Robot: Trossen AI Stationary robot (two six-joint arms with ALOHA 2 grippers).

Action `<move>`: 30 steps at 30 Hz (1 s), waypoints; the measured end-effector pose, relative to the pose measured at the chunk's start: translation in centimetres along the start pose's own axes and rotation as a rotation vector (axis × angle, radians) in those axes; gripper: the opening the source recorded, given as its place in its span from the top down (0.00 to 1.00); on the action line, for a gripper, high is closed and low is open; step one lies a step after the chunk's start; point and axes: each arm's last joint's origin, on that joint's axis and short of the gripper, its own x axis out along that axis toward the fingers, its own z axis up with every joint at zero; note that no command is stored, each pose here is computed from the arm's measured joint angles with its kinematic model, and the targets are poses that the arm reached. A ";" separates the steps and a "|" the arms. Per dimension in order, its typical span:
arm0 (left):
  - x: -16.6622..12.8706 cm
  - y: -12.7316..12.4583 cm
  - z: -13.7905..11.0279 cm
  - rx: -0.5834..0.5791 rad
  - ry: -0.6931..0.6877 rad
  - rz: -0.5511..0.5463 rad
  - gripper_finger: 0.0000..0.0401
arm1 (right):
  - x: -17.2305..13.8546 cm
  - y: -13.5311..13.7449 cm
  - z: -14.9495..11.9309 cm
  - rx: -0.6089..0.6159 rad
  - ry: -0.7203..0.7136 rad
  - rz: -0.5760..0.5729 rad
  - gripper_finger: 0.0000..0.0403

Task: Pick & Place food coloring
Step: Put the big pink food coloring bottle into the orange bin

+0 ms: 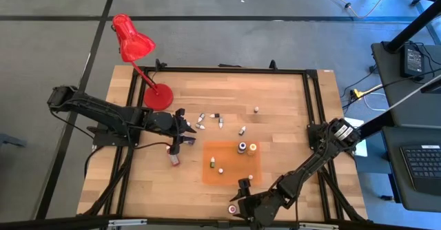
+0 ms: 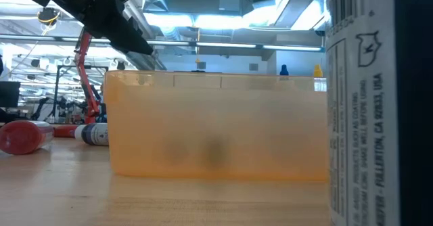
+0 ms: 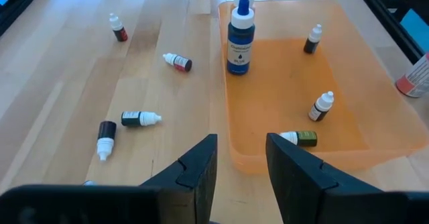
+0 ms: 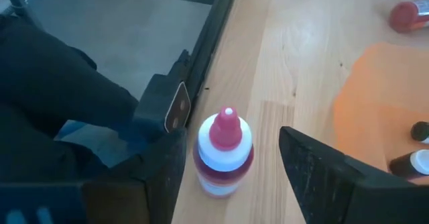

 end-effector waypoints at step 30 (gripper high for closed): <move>0.0 0.0 0.0 0.015 0.000 0.003 0.69 | 0.9 -0.1 -0.4 -0.023 -0.001 0.021 0.64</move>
